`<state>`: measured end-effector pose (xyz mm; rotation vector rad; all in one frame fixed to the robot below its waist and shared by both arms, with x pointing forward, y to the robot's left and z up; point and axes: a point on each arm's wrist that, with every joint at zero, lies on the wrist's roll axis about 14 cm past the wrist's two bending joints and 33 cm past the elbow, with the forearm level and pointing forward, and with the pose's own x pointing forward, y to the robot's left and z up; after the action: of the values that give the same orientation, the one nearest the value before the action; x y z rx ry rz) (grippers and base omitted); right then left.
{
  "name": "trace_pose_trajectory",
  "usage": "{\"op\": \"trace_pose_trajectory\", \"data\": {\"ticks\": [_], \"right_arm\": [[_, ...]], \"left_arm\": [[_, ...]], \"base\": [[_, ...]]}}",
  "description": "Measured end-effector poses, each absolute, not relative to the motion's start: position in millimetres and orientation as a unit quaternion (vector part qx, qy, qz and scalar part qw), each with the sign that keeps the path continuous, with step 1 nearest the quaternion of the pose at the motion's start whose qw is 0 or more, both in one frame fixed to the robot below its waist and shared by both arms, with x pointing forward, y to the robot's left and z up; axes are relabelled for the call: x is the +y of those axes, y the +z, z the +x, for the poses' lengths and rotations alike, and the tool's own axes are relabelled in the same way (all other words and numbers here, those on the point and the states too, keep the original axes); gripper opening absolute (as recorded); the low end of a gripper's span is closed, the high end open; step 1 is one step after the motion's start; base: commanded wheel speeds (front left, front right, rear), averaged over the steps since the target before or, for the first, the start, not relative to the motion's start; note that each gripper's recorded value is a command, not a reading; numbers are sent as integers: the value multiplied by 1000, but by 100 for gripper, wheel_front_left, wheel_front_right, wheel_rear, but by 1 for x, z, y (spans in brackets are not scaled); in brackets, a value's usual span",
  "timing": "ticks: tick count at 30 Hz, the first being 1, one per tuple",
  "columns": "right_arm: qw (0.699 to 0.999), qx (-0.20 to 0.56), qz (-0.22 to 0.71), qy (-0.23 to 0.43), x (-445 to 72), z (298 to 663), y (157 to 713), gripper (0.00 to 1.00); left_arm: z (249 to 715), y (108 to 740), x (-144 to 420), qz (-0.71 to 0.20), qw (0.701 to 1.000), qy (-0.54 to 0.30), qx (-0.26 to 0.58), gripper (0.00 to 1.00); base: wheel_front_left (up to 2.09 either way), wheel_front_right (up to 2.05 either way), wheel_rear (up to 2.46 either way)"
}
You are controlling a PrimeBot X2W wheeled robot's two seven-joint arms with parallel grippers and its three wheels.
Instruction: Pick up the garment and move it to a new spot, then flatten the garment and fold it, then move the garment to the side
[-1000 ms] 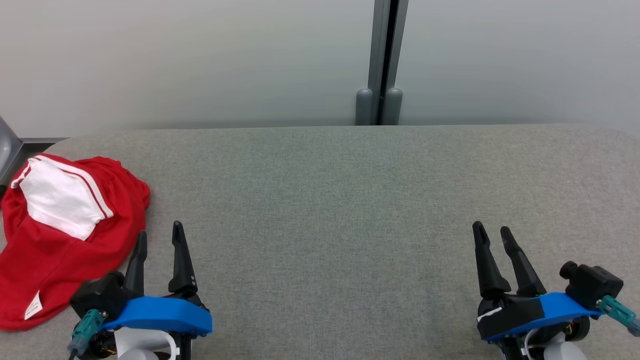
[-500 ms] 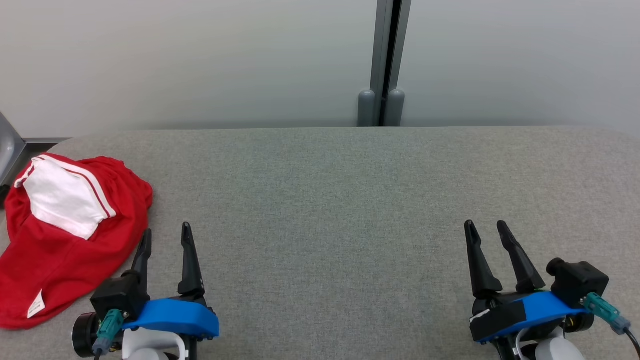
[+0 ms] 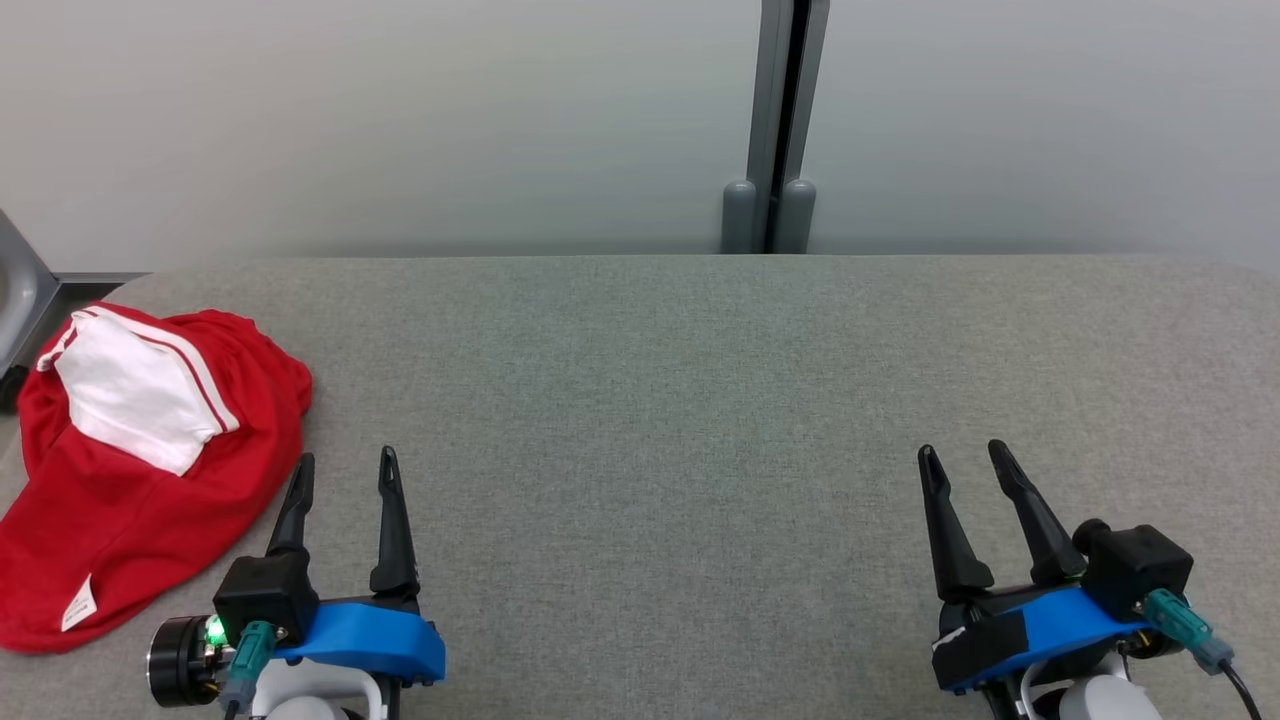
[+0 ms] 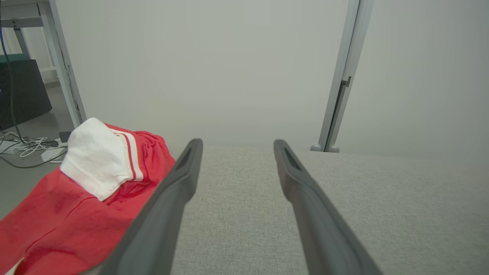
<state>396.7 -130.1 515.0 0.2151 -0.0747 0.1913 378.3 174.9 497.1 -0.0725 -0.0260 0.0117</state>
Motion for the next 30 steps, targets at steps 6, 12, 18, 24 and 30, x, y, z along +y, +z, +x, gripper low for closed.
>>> {"op": "trace_pose_trajectory", "data": {"ticks": [6,12,18,24,30], "right_arm": [[990,-40,86,102,-127,397,515,100],[991,-40,66,109,-123,396,513,100],[992,-39,53,109,-125,395,511,100],[992,-29,52,107,-126,395,505,100],[993,-27,56,98,-131,395,504,100]], "left_arm": [[377,495,175,-21,1000,7,-13,100],[377,496,175,-5,1000,5,-18,100],[374,490,176,7,1000,11,-9,100],[374,487,178,-2,1000,15,-4,100],[373,487,178,-10,1000,16,-3,100]], "base": [[0,0,0],[0,0,0],[0,0,0],[0,0,0],[0,0,0]]}}
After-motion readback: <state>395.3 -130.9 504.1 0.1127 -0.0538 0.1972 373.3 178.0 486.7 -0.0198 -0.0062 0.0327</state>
